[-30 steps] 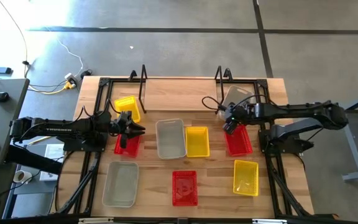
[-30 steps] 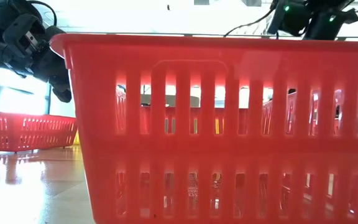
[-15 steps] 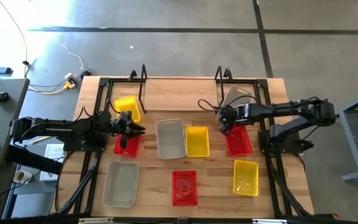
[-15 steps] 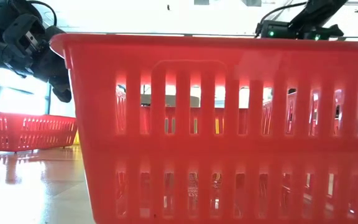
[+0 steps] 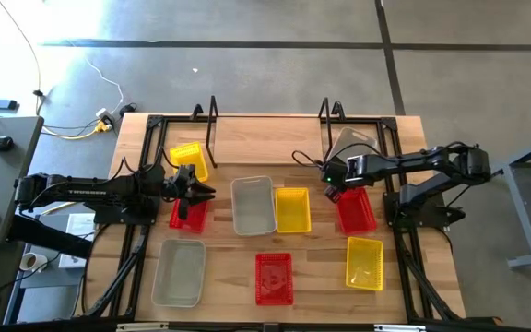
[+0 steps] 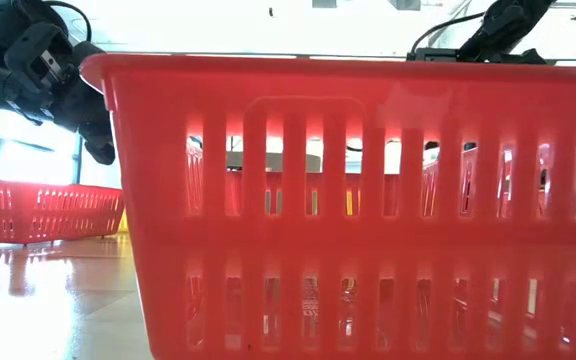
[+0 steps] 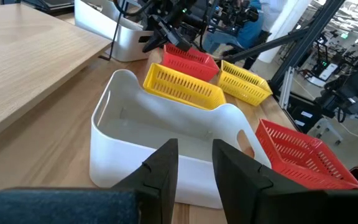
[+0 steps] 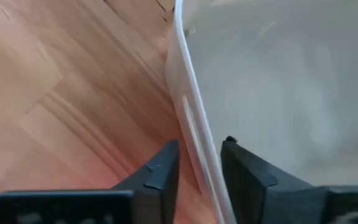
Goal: Stack baskets on shelf by color
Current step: Put the top gray bin on the shelf
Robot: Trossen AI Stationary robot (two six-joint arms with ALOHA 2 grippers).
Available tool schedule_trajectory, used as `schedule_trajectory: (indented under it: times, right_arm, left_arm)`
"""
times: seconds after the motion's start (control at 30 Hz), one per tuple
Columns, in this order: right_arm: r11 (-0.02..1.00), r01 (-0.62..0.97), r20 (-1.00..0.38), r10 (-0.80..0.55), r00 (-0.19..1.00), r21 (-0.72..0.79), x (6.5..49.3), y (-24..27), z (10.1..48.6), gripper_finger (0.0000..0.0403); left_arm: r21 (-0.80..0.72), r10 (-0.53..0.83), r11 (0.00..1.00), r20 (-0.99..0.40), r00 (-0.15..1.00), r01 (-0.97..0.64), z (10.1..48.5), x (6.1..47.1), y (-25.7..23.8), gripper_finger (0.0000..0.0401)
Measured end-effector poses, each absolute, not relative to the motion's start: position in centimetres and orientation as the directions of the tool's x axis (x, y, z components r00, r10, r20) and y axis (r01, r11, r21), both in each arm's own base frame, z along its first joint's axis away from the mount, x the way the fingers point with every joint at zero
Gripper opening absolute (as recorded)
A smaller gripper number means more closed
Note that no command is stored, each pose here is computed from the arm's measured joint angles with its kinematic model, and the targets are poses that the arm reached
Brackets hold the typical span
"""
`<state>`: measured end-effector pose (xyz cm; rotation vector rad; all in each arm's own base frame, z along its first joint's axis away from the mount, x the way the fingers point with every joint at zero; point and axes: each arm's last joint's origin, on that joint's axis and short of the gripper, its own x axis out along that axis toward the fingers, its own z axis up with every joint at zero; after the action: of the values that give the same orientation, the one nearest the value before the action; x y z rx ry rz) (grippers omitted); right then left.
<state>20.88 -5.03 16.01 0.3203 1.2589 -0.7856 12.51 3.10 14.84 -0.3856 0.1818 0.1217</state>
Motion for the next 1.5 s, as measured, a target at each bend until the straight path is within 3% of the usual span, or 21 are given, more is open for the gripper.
schedule_trajectory:
  times: [0.23, 0.9, 1.27, 1.5]
  right_arm:
    - [0.706, 0.68, -0.934, -0.348, 0.087, -0.199, 20.8, -5.0, 16.1, 0.0007]
    - [0.673, 0.712, -0.907, -0.404, 0.123, -0.203, 20.0, -4.9, 17.6, 0.0]
    - [0.611, 0.773, -0.832, -0.509, 0.221, -0.169, 17.1, -4.6, 21.6, 0.0]
    - [0.587, 0.786, -0.7, -0.644, 0.31, -0.192, 16.5, -4.8, 27.3, 0.0]
  left_arm:
    - [-0.362, 0.083, 0.92, -0.199, 0.976, -0.152, 14.8, 12.5, 3.1, 0.009]
    - [-0.362, 0.083, 0.92, -0.199, 0.976, -0.152, 14.8, 12.5, 3.1, 0.009]
    - [-0.362, 0.083, 0.92, -0.199, 0.976, -0.152, 14.8, 12.5, 3.1, 0.009]
    - [-0.362, 0.084, 0.92, -0.199, 0.976, -0.153, 14.8, 12.5, 3.1, 0.009]
